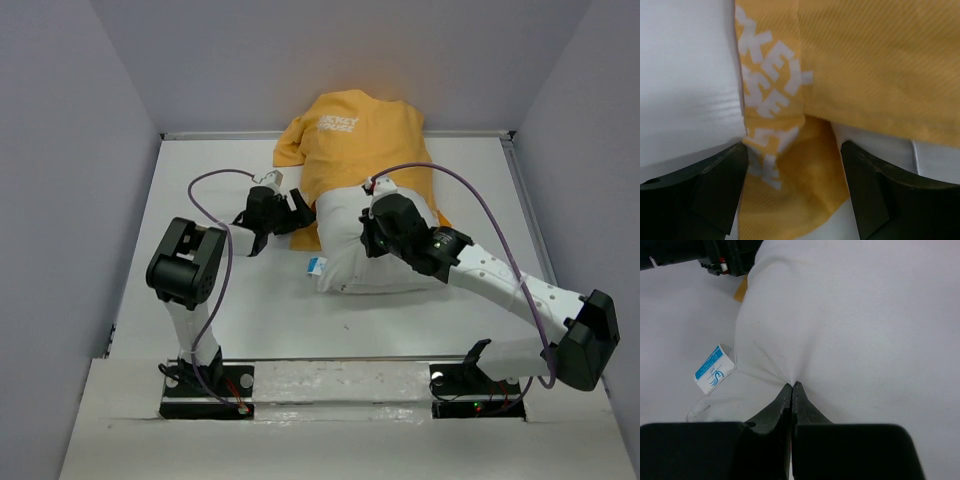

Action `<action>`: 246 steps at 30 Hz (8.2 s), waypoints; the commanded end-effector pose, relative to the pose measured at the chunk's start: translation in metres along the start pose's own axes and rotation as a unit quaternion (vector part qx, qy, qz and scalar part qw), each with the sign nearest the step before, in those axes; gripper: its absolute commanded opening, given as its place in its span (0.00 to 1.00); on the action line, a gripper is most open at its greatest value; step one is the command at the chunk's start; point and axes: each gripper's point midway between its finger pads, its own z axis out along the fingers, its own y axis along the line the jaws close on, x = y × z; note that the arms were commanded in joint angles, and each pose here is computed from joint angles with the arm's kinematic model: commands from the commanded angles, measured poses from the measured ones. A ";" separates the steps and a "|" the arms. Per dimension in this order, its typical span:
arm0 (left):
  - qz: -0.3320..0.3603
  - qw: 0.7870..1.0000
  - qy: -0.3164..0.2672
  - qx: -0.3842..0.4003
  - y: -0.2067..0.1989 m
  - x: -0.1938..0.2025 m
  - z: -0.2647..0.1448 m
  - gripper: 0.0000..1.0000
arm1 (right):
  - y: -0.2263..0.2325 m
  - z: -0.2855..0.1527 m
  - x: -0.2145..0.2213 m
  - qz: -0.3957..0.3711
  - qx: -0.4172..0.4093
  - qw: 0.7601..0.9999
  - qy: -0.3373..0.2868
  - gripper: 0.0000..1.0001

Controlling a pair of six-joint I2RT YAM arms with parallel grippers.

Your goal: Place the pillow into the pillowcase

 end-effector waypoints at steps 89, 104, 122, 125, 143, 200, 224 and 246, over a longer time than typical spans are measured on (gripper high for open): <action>-0.018 0.991 -0.134 -0.017 0.002 -0.102 -0.109 0.00 | -0.040 0.095 0.052 0.280 -0.212 0.930 -0.106 0.66; -0.006 0.992 -0.123 -0.028 0.004 -0.104 -0.107 0.00 | -0.074 0.121 0.062 0.237 -0.164 0.953 -0.091 0.62; -0.005 0.992 -0.121 -0.034 0.006 -0.101 -0.109 0.00 | -0.126 0.125 0.069 0.263 -0.126 0.950 -0.109 0.73; -0.008 0.992 -0.119 -0.033 0.006 -0.099 -0.106 0.00 | -0.096 0.132 0.068 0.246 -0.230 0.937 -0.092 0.74; -0.003 0.992 -0.121 -0.029 0.001 -0.095 -0.111 0.00 | -0.054 0.087 0.038 0.271 -0.372 0.877 -0.137 0.35; 0.132 0.870 -0.386 0.276 -0.282 -0.191 -0.376 0.00 | -0.065 -0.242 -0.230 0.094 -0.180 0.895 -0.397 0.00; 0.217 0.913 -0.295 0.179 -0.335 -0.247 -0.367 0.00 | -0.028 -0.373 -0.288 0.006 -0.185 0.867 -0.462 0.00; 0.266 0.878 -0.360 0.171 -0.407 -0.277 -0.408 0.00 | -0.028 -0.404 -0.322 -0.036 -0.159 0.845 -0.509 0.00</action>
